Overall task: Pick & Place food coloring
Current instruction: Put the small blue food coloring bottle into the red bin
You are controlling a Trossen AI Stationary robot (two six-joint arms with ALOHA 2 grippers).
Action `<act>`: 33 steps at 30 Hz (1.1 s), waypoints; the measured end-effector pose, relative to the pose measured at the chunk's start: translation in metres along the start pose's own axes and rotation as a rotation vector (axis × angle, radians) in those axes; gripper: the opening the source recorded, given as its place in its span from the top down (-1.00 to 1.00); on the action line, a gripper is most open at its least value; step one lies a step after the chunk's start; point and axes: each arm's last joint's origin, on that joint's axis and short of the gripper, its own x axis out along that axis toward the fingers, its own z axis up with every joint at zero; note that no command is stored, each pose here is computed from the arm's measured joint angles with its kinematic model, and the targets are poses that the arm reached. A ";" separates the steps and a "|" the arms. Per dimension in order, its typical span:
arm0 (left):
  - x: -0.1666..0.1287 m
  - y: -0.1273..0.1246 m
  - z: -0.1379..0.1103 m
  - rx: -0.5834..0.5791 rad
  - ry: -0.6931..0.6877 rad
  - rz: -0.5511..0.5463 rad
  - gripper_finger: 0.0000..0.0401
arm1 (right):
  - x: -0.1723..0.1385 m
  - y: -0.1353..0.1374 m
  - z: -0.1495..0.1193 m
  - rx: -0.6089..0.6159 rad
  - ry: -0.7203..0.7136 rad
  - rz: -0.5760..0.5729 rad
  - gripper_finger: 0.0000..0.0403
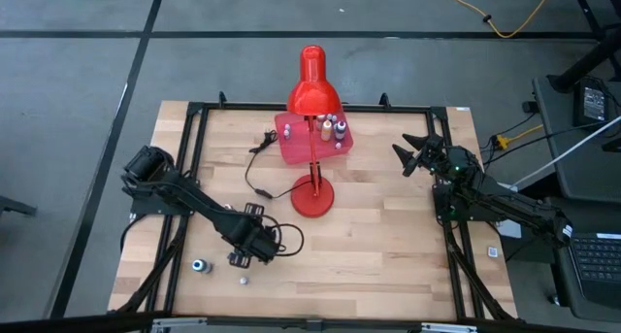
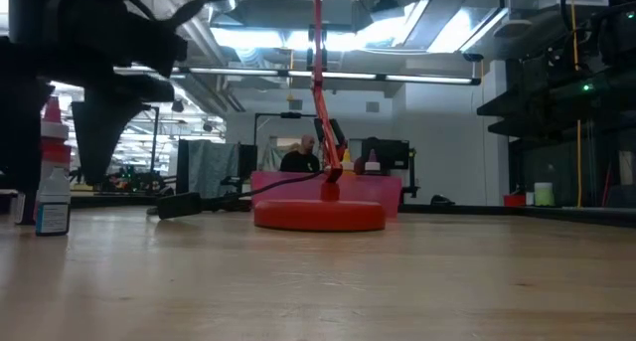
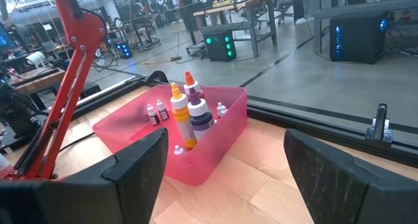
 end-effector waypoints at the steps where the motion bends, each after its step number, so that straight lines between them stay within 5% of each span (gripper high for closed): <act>1: 0.002 0.000 0.001 0.004 0.007 0.001 -0.13 | 0.000 0.000 0.000 0.000 0.000 0.000 -0.52; 16: 0.005 -0.001 -0.001 0.017 0.051 -0.034 -0.07 | 0.000 0.000 0.000 0.001 0.000 0.000 -0.52; 33: 0.004 0.001 -0.001 0.029 0.034 0.021 0.68 | 0.000 0.000 0.000 0.000 0.001 0.000 -0.52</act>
